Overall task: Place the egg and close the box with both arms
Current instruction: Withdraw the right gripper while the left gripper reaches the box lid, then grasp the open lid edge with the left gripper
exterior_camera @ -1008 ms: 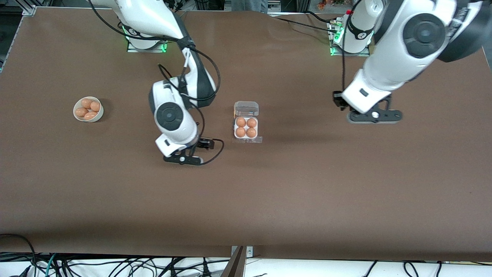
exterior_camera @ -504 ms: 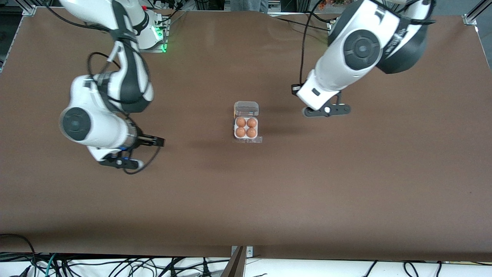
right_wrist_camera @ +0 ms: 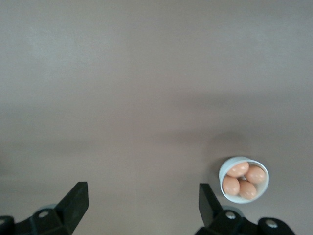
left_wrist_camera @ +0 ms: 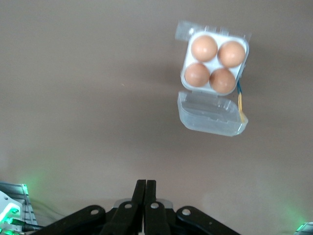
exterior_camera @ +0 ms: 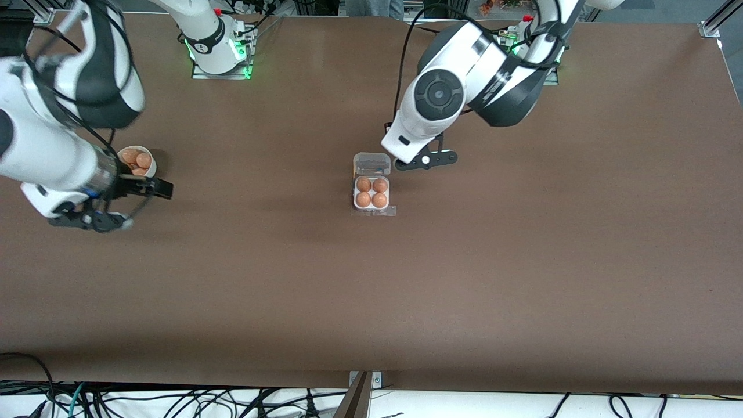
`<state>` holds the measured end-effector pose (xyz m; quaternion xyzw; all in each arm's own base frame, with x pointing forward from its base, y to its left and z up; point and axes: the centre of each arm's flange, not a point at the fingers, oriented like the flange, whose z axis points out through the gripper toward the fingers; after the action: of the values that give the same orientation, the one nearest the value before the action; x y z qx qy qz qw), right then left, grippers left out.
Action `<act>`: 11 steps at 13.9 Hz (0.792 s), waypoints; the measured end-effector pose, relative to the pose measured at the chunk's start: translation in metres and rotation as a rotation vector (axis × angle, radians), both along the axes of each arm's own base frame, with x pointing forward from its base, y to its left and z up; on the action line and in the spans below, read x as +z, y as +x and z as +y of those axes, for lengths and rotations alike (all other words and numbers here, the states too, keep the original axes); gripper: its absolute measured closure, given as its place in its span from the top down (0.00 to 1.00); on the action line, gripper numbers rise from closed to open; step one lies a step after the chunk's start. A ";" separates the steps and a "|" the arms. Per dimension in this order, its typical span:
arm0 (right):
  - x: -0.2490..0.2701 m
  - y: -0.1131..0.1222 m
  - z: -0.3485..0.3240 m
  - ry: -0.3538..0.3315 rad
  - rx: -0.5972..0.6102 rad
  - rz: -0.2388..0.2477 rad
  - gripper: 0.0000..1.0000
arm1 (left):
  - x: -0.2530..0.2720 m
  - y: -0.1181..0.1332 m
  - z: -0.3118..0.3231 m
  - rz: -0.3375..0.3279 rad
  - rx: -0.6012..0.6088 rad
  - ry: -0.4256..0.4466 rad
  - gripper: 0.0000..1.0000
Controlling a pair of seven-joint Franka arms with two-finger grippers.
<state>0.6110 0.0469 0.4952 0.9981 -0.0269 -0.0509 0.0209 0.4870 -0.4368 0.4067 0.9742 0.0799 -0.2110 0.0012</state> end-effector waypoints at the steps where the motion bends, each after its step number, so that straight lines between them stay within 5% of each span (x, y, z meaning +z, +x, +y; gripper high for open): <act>1: 0.019 -0.006 -0.011 0.015 -0.008 -0.029 1.00 | -0.012 -0.006 -0.009 0.018 -0.012 0.006 0.01; 6: 0.093 -0.040 -0.037 0.050 -0.034 -0.129 1.00 | -0.046 -0.021 -0.037 0.094 -0.020 -0.011 0.01; 11: 0.092 -0.064 -0.041 0.055 -0.051 -0.079 1.00 | -0.092 -0.039 -0.059 0.146 -0.043 0.012 0.01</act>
<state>0.5470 0.0062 0.5871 0.9986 -0.0515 -0.0128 -0.0089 0.4482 -0.4962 0.3148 0.9576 0.0604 -0.2812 -0.0152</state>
